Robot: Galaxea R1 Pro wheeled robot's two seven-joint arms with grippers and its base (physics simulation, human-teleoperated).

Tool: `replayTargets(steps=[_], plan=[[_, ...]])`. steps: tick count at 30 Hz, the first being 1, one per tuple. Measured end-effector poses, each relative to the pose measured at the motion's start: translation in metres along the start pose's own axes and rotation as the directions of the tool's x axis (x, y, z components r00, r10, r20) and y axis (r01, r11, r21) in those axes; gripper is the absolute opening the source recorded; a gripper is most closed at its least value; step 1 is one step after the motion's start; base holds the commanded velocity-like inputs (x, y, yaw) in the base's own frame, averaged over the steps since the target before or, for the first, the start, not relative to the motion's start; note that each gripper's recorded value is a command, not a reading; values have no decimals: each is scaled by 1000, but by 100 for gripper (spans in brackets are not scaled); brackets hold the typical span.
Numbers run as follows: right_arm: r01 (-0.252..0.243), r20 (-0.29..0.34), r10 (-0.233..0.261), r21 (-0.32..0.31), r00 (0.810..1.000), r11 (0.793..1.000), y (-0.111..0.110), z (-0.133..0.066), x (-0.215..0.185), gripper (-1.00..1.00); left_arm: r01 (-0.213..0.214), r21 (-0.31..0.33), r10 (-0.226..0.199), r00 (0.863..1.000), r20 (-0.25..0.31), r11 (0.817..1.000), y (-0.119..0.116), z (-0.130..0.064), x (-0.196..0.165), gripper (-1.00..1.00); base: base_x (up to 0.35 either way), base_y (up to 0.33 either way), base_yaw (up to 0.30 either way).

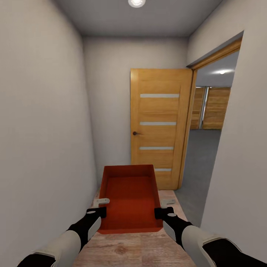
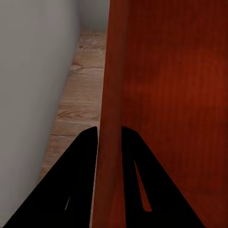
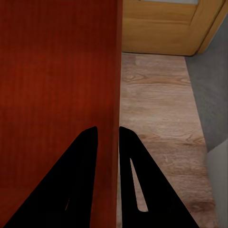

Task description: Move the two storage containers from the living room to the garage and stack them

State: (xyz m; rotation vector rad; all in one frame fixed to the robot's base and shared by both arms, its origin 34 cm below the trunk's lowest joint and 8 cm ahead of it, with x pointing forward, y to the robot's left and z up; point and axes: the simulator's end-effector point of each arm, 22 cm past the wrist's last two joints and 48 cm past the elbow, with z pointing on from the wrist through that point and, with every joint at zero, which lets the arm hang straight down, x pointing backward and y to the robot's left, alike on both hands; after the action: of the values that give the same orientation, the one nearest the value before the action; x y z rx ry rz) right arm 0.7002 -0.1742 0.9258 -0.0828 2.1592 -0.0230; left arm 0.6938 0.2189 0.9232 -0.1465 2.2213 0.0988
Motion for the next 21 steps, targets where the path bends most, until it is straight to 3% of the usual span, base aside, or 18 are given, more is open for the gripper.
replayTargets(steps=[21], plan=[[0, 0, 0, 3, 1000, 1000, 3, 0, 0, -100, 0, 3, 0, 1000, 0, 1000, 3, 1, 0, -100, 323, 0, -16]])
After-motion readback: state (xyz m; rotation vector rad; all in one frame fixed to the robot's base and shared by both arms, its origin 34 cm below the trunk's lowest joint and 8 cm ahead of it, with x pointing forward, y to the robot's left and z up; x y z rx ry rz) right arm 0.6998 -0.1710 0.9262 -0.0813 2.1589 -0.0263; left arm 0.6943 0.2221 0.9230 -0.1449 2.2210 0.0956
